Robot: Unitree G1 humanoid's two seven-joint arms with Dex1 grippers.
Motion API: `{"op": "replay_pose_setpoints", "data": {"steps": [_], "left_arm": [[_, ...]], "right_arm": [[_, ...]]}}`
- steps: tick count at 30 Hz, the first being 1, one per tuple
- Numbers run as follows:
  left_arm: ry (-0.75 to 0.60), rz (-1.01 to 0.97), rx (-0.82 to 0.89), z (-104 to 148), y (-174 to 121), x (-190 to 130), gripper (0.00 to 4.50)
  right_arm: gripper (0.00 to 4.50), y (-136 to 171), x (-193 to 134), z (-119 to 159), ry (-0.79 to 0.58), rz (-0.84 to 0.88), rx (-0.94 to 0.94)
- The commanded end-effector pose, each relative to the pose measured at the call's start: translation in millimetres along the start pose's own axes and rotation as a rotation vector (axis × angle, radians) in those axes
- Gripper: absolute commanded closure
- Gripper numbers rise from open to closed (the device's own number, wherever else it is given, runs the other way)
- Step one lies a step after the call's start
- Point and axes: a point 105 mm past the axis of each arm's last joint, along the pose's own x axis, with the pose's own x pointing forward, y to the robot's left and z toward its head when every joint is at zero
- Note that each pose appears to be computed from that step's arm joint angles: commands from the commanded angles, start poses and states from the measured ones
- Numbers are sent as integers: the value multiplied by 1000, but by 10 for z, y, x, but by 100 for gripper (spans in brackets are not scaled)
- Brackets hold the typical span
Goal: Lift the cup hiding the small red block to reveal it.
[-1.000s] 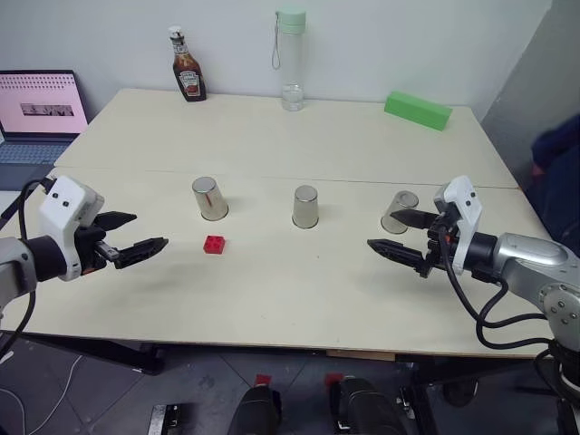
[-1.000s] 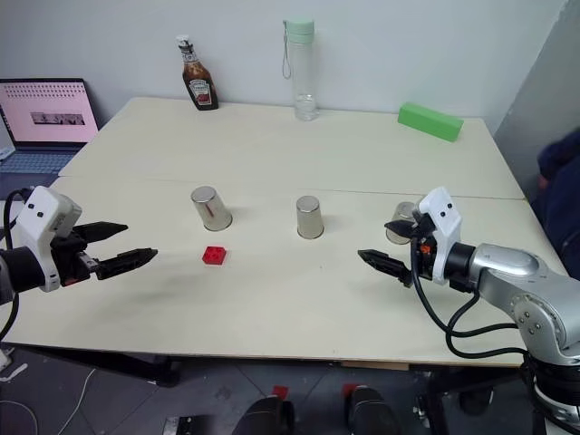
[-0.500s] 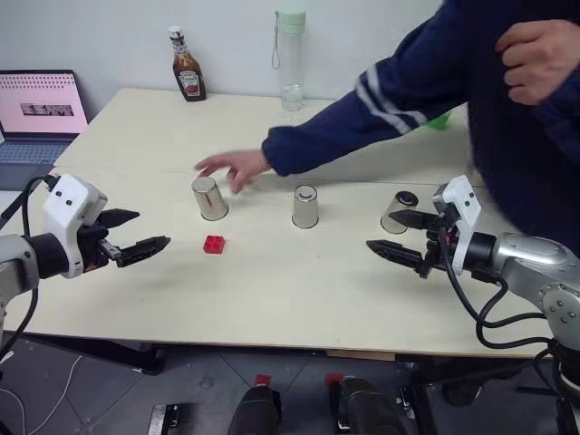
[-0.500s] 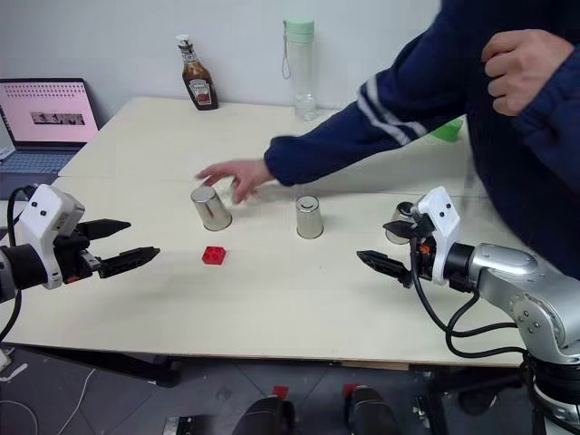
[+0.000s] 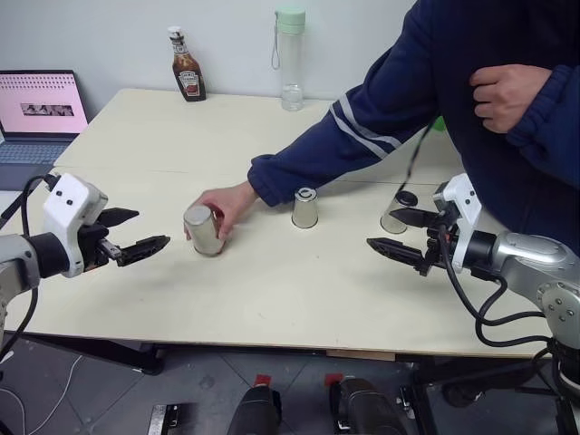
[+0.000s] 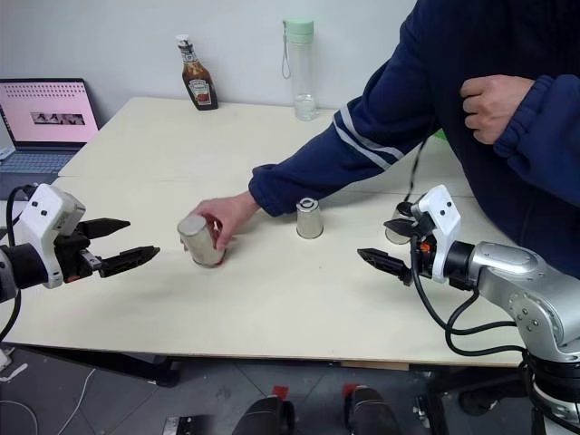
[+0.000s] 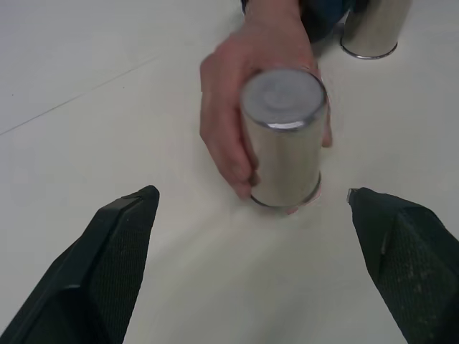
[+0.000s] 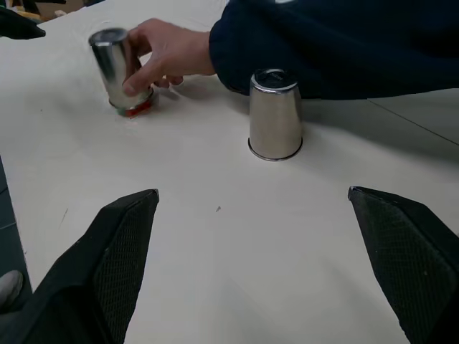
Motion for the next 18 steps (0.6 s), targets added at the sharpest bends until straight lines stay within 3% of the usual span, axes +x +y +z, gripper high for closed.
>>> {"op": "replay_pose_setpoints", "data": {"steps": [1, 18], "left_arm": [[-18, 10, 45, 104, 27, -17, 2], [-22, -1, 51, 111, 24, 40, 2]], "right_arm": [[0, 14, -13, 93, -32, -1, -41], [0, -8, -35, 73, -28, -22, -35]]}}
